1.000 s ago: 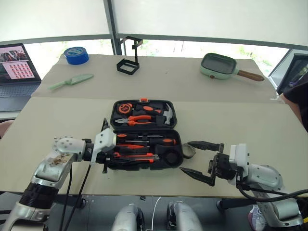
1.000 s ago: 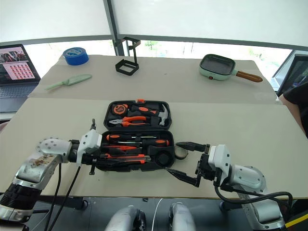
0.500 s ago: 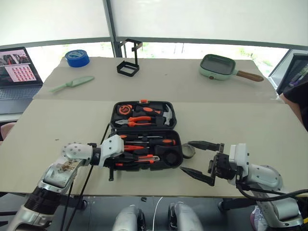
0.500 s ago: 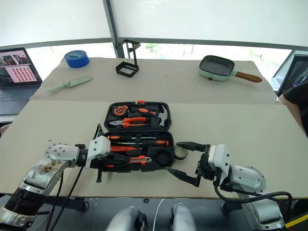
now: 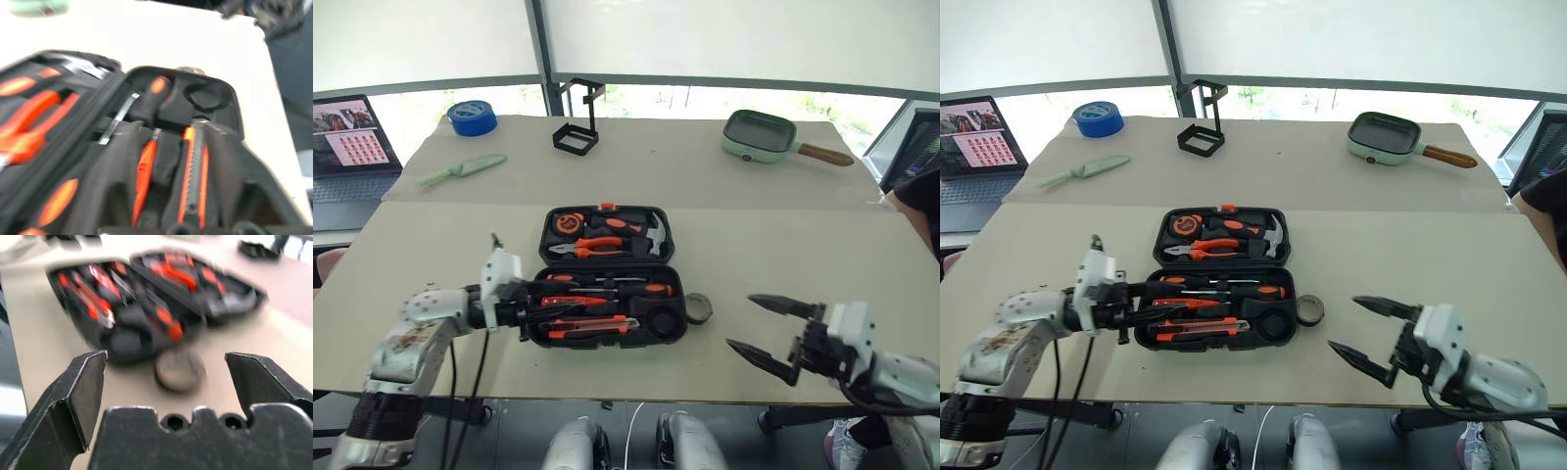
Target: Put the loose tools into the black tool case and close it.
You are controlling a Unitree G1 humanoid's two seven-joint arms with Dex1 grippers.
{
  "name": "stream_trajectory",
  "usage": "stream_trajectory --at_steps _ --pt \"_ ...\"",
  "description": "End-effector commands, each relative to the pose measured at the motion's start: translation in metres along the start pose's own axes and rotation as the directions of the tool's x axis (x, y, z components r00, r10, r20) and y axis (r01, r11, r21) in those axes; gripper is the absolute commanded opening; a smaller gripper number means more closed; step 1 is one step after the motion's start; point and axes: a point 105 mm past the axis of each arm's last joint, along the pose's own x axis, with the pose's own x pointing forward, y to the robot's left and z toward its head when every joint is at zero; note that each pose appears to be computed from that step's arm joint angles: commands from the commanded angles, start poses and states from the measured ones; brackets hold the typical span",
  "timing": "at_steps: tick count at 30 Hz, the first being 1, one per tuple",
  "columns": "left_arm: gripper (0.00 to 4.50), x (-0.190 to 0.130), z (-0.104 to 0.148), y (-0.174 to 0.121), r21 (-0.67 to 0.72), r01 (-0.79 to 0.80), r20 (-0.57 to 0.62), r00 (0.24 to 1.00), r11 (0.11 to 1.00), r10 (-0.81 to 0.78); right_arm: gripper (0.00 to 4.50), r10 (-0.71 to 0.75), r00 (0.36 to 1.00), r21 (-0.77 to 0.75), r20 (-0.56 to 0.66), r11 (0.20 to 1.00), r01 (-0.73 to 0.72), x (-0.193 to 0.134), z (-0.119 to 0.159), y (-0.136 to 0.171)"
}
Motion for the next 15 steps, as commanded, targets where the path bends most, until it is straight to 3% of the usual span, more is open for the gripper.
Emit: stream_trajectory --at_steps 1,3,4,8,12,15 --pt "3.71 -0.035 -0.005 -0.007 0.079 0.001 -0.006 1.0 0.997 -0.001 4.5 -0.075 0.996 -0.098 -0.044 0.993 0.07 -0.025 -0.01 -0.008" --pt "4.38 -0.055 -0.012 -0.008 0.065 -0.028 -0.014 1.0 0.997 0.029 4.5 -0.074 0.994 -0.133 -0.087 0.989 0.062 -0.031 -0.019 -0.007" --pt "4.45 -0.063 -0.016 -0.01 0.054 -0.038 -0.032 0.999 0.998 0.04 4.5 -0.066 0.993 -0.148 -0.1 0.988 0.051 -0.032 -0.023 -0.006" --pt "4.45 -0.075 -0.019 -0.021 0.054 -0.015 -0.023 1.0 0.998 0.016 4.5 -0.012 0.998 -0.201 -0.07 0.98 -0.002 -0.011 -0.009 -0.011" --pt "4.45 -0.057 -0.004 -0.023 0.085 0.01 0.054 0.998 0.996 -0.015 4.5 0.13 0.99 -0.19 -0.048 0.972 -0.137 0.021 0.019 -0.005" --pt "4.45 -0.042 0.002 -0.031 0.098 0.065 0.082 0.994 0.993 -0.073 4.5 0.264 0.956 -0.181 -0.131 0.941 -0.285 0.043 0.029 0.005"
